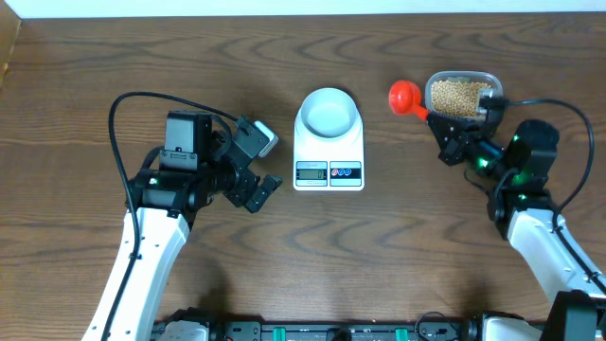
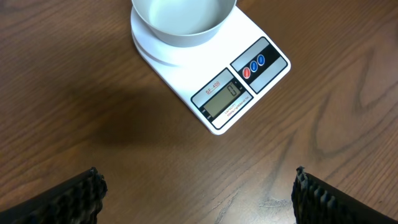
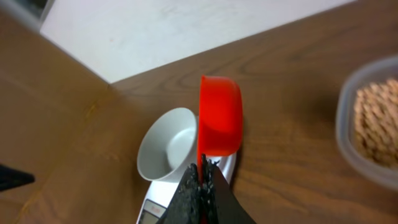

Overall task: Scoop item into bowl and weigh 50g on scale
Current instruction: 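Move the red scoop with the right gripper over the soybean tub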

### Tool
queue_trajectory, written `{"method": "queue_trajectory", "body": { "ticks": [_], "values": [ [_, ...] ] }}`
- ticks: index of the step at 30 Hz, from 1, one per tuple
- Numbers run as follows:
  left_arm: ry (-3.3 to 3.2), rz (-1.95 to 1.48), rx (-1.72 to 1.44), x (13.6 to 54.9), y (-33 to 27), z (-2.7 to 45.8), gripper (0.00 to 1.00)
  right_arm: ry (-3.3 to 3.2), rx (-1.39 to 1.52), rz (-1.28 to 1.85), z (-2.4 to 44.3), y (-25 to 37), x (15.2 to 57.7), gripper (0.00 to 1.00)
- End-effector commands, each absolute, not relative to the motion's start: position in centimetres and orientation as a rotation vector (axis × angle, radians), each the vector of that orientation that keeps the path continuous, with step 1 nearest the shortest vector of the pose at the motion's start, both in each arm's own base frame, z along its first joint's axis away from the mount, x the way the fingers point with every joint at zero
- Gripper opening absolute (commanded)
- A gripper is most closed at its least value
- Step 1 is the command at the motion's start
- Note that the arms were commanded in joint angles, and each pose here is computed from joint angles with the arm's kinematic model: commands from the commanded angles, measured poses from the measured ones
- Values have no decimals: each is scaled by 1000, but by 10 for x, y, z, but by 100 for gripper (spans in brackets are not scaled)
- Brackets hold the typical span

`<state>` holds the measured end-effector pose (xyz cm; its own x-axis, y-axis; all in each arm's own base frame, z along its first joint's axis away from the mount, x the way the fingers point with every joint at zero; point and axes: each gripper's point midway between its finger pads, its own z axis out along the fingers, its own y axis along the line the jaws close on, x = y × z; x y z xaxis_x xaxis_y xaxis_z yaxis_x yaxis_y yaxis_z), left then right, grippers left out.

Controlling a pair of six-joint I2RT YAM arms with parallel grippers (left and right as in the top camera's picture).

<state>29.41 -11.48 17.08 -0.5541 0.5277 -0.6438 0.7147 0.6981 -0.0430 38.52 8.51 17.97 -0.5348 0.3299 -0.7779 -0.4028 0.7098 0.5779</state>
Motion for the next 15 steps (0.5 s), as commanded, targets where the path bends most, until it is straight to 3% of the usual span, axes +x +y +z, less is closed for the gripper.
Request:
{"method": "queue_trajectory", "body": {
  "ticks": [1,15],
  "values": [
    [2271,-375,954,298,-113,180,98,1860,-209,933,207,94,388,1],
    [2271,-375,954,298,-113,180,98,2054,-300,807,204,87,387,1]
  ]
}}
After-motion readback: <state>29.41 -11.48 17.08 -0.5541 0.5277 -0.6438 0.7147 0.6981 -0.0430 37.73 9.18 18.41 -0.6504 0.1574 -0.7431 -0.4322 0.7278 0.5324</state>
